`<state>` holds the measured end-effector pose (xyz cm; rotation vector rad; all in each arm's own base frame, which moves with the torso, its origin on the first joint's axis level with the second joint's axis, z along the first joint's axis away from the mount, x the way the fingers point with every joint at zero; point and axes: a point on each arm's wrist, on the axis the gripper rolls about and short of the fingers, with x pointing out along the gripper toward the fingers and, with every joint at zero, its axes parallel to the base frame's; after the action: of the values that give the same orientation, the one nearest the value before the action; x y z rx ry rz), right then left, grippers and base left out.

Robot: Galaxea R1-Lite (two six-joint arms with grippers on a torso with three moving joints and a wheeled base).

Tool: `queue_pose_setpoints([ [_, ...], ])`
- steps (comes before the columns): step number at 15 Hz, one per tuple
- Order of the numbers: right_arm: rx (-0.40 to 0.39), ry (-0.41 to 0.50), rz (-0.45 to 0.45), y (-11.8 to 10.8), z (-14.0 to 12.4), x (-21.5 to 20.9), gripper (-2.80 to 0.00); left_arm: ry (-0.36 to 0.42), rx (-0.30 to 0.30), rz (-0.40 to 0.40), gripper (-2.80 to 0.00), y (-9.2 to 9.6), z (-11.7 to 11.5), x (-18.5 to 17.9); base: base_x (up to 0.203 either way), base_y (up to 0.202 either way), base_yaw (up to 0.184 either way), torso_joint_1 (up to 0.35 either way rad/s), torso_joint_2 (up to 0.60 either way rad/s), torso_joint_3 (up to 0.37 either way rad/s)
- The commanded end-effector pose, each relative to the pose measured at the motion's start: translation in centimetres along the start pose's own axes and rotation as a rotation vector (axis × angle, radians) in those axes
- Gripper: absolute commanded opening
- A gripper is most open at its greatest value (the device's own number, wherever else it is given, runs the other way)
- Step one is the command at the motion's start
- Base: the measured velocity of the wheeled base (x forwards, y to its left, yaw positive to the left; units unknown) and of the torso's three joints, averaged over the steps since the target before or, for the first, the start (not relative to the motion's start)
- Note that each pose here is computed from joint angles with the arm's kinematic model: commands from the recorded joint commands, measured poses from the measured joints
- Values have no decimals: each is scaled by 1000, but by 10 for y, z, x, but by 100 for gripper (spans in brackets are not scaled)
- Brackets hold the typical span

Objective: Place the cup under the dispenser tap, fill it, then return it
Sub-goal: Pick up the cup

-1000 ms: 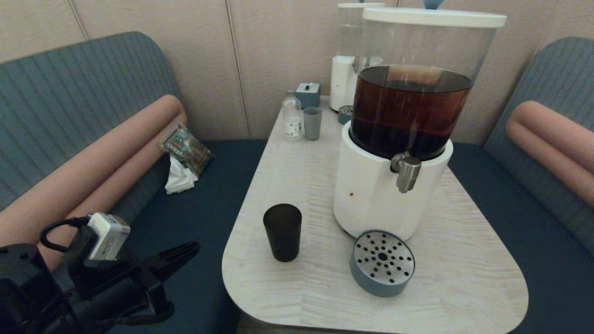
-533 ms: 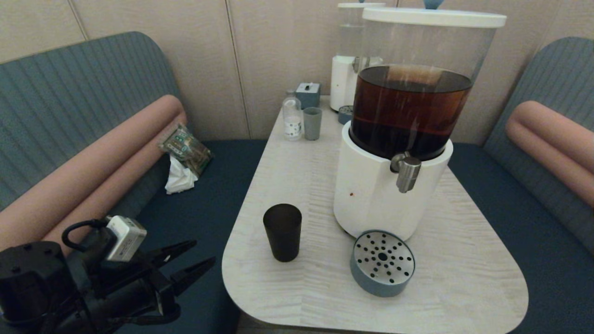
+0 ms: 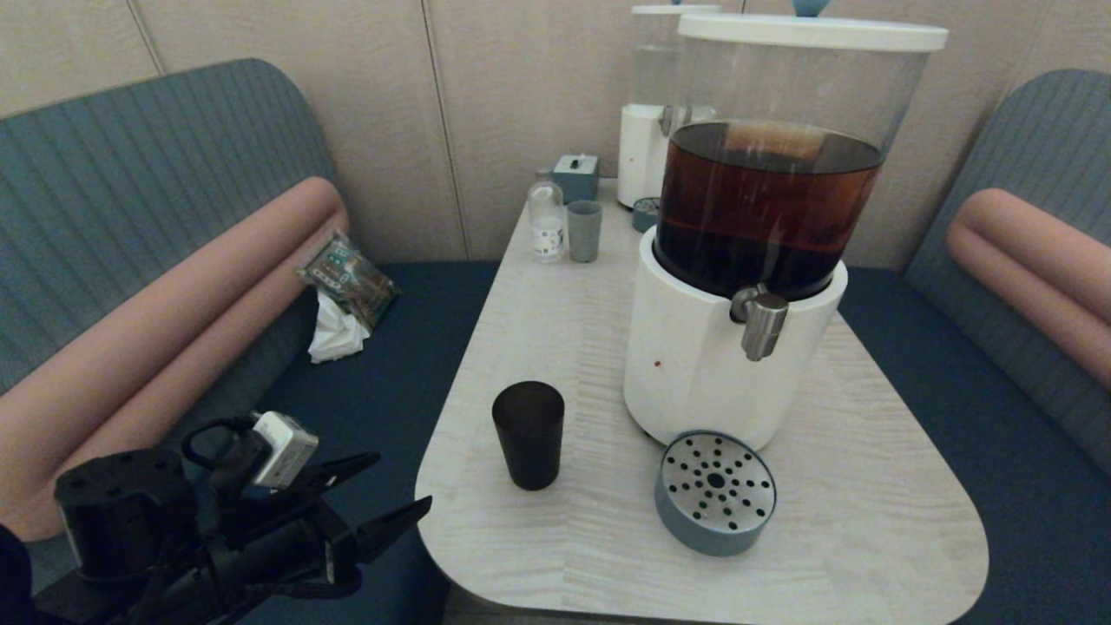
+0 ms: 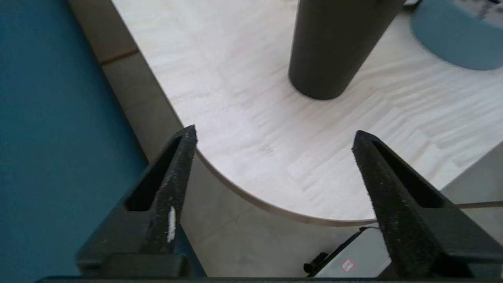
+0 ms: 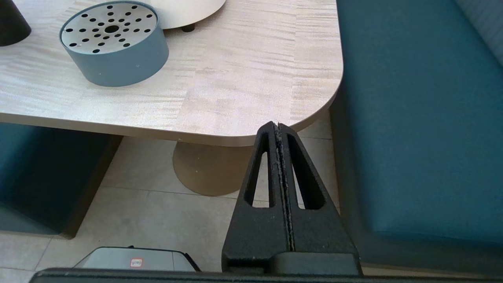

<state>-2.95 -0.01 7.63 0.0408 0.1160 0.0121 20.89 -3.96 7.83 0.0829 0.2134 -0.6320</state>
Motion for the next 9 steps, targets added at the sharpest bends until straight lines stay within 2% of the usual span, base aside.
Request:
queue_pose_setpoints([
  [1,1,2,1,0,0,0,-280,17,-10,10,0,2,-4,4,0,0,0,0,0,0],
  [6,1,2,1,0,0,0,-280,18,16,83,0,-5,-1,-14,0,0,0,0,0,0],
  [9,1,2,1,0,0,0,-280,-43,55,94,0,-8,11,-22,0,0,0,0,0,0],
])
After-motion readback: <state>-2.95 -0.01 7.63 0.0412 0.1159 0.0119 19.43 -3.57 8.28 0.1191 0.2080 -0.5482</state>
